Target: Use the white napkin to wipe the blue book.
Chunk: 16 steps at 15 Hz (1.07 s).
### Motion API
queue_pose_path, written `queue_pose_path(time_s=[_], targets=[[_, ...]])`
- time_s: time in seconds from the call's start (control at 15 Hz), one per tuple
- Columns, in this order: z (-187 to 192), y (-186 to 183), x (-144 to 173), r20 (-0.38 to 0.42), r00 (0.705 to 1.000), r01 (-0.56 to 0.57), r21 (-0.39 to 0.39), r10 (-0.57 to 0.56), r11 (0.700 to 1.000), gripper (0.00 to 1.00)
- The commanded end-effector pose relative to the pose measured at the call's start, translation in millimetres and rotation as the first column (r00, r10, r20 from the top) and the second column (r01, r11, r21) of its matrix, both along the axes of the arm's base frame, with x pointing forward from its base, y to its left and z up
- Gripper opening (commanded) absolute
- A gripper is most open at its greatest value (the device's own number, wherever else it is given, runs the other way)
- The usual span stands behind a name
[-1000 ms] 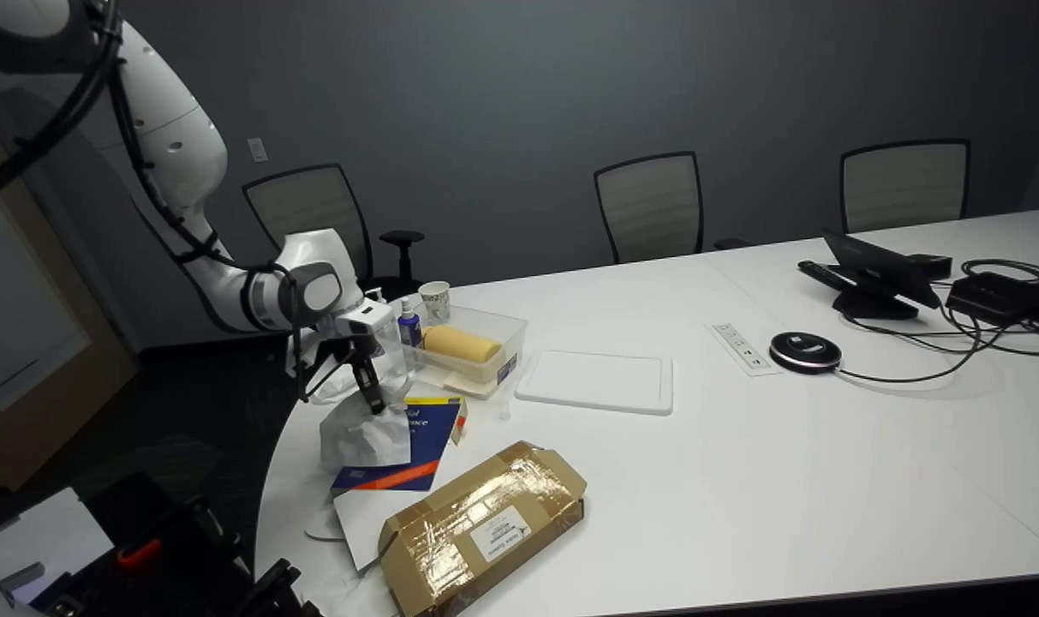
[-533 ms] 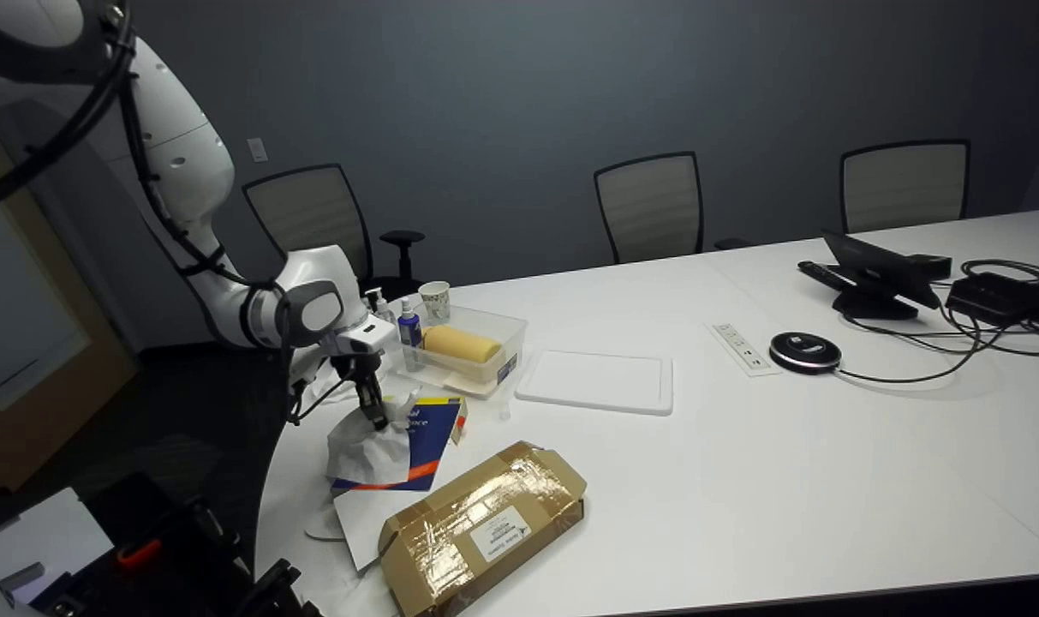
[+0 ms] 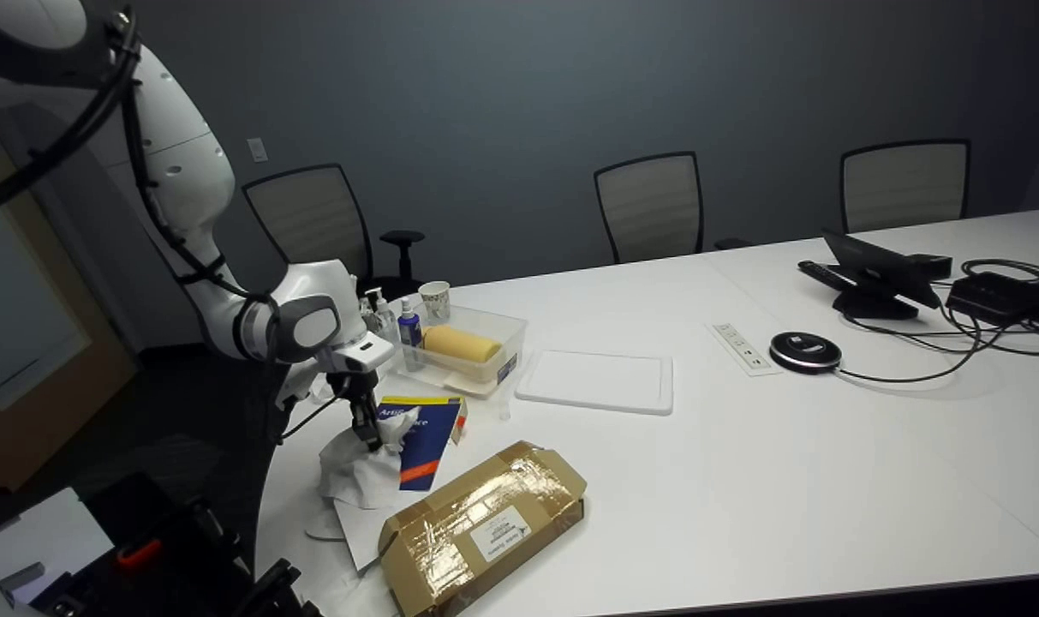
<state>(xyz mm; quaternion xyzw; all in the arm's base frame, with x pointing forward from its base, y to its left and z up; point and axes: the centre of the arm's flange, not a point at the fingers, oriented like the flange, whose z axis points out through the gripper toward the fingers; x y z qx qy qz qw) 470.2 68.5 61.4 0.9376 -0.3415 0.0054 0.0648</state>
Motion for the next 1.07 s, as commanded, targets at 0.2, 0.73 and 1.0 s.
queue_pose_path(time_s=[0.2,0.73,1.0], targets=[[10,-14,-10,-0.025,0.999,0.037,-0.023,-0.038,0.999,0.03],[22,-11,34,0.058,0.998,0.022,-0.029,-0.020,0.999,0.03],[25,-6,41,0.093,0.995,0.030,-0.011,-0.028,1.000,0.03]])
